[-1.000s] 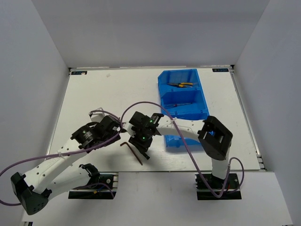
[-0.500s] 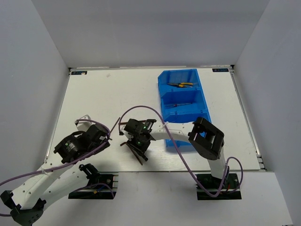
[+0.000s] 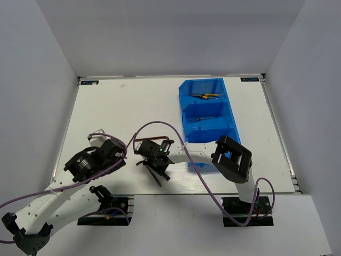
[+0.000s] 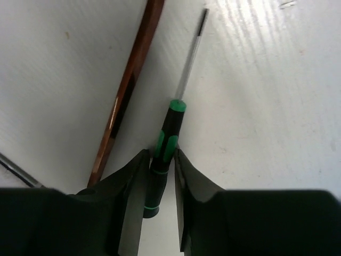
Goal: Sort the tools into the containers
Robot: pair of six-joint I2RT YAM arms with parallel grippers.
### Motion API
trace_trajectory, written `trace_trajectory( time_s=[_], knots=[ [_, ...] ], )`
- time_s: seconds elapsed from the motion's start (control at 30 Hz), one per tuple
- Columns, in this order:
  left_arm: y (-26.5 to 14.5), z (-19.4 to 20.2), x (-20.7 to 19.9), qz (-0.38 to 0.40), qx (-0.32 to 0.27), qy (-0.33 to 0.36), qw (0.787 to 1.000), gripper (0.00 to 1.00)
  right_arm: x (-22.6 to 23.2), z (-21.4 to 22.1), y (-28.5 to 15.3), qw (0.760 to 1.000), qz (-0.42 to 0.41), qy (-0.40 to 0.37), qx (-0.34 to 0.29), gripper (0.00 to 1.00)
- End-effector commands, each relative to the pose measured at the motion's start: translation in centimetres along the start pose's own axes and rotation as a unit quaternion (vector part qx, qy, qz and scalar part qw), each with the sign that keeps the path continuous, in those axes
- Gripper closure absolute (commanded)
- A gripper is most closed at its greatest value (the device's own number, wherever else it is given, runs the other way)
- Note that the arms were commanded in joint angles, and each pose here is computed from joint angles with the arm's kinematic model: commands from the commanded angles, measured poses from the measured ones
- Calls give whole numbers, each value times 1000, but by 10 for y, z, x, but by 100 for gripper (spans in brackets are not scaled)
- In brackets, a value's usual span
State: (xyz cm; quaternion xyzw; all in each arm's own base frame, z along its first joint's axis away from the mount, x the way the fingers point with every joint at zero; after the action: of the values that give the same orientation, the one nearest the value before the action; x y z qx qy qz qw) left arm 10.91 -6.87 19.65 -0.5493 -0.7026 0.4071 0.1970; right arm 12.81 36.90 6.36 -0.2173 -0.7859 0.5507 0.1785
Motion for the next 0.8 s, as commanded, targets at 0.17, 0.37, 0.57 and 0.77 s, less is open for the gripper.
trace_trajectory(
  time_s=[0.17, 0.37, 0.57, 0.77],
  knots=[
    [14, -1, -28, 36, 3, -13, 999, 46, -45, 45, 37, 990, 108, 8, 91, 84],
    [26, 8, -39, 53, 19, -11, 998, 53, -67, 17, 18, 994, 81, 39, 58, 100],
    [40, 18, -54, 73, 43, -11, 996, 61, -93, -49, -57, 995, -52, 74, -49, 100],
    [57, 28, -76, 81, 79, -13, 993, 73, -123, -87, -129, 977, -104, 2, -185, 100]
  ],
)
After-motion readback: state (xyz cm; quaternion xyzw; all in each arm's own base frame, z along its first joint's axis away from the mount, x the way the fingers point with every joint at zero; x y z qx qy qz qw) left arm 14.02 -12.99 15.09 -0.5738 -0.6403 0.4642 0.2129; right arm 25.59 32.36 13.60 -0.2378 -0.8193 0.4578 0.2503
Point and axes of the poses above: each gripper's point midway between its finger pads, its own y axis out along the fingers, its own x axis along the line the jaws close on, z = x × y, the point moved 5 cm from there along -y, back along the fingers, and after that the axes turned 6 degrees about y, right-handed, at the moved point
